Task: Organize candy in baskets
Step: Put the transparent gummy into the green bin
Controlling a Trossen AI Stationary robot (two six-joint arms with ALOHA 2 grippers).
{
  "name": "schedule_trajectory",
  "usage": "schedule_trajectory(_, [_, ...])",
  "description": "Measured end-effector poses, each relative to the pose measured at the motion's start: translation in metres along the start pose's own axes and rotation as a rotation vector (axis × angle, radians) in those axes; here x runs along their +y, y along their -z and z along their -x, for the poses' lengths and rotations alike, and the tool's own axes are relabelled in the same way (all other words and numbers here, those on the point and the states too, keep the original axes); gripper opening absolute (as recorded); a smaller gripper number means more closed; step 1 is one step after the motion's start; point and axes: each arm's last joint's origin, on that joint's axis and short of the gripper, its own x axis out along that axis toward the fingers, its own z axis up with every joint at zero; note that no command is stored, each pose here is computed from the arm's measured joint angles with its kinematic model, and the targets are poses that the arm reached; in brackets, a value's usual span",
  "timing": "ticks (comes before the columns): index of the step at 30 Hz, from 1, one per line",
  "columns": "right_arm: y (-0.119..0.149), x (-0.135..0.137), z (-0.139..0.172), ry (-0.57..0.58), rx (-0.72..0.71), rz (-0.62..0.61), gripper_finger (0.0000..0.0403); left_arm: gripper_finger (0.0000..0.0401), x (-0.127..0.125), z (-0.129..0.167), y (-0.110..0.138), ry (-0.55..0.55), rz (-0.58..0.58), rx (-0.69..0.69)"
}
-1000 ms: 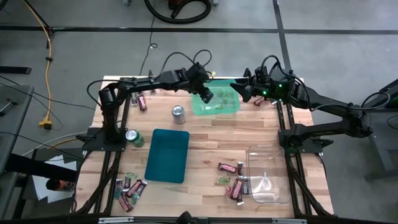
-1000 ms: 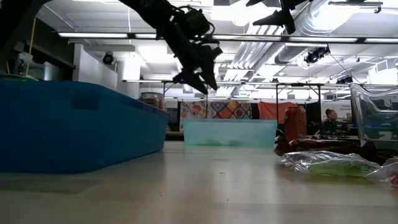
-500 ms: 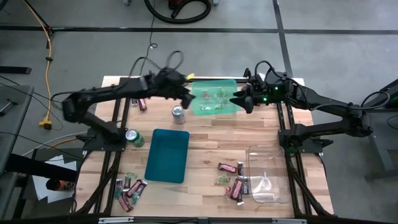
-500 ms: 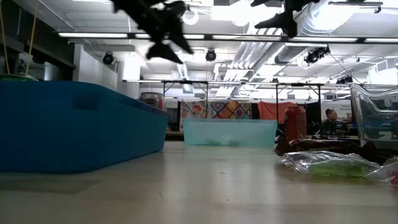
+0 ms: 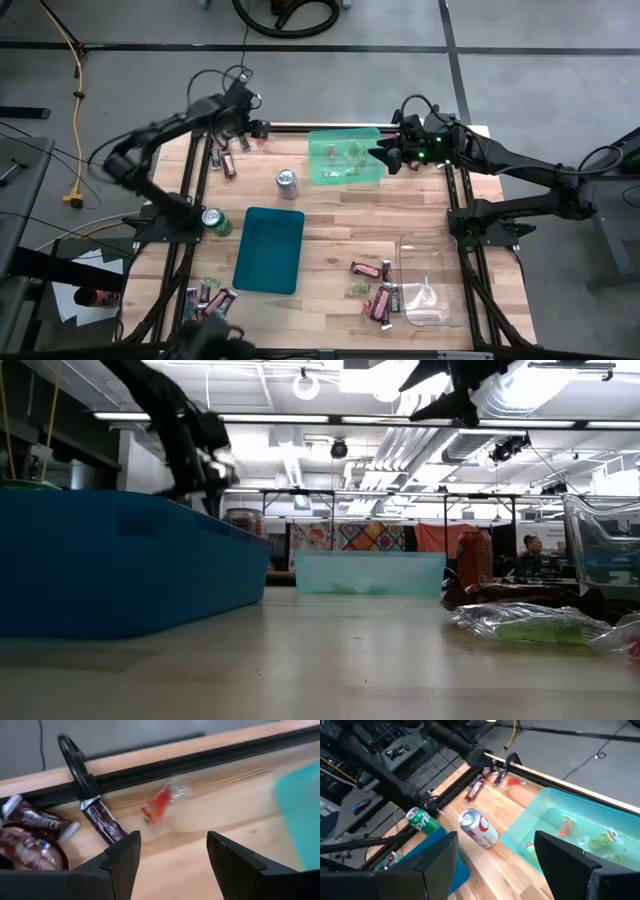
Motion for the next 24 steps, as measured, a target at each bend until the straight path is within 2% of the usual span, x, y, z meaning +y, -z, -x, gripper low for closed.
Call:
schedule_trajectory(4, [0.002,-0.002,-0.007,0.014,0.02,-0.025,0.0259,0.0213,0.001,-0.037,-0.015,0.003,-0.043,0.1])
schedule_trajectory(11, [0.003,-0.003,-0.014,0.025,0.038,-0.052,0.0259,0.0213,-0.008,-0.075,-0.032,-0.022,-0.139,0.158])
schedule_trajectory(15, [0.003,-0.003,-0.014,0.025,0.036,-0.077,0.0259,0.0213,-0.007,-0.091,-0.032,-0.079,-0.164,0.198])
schedule_trajectory(24, [0.003,-0.004,-0.014,0.068,0.007,-0.119,0.0259,0.0212,-0.005,-0.119,-0.021,-0.094,-0.205,0.316])
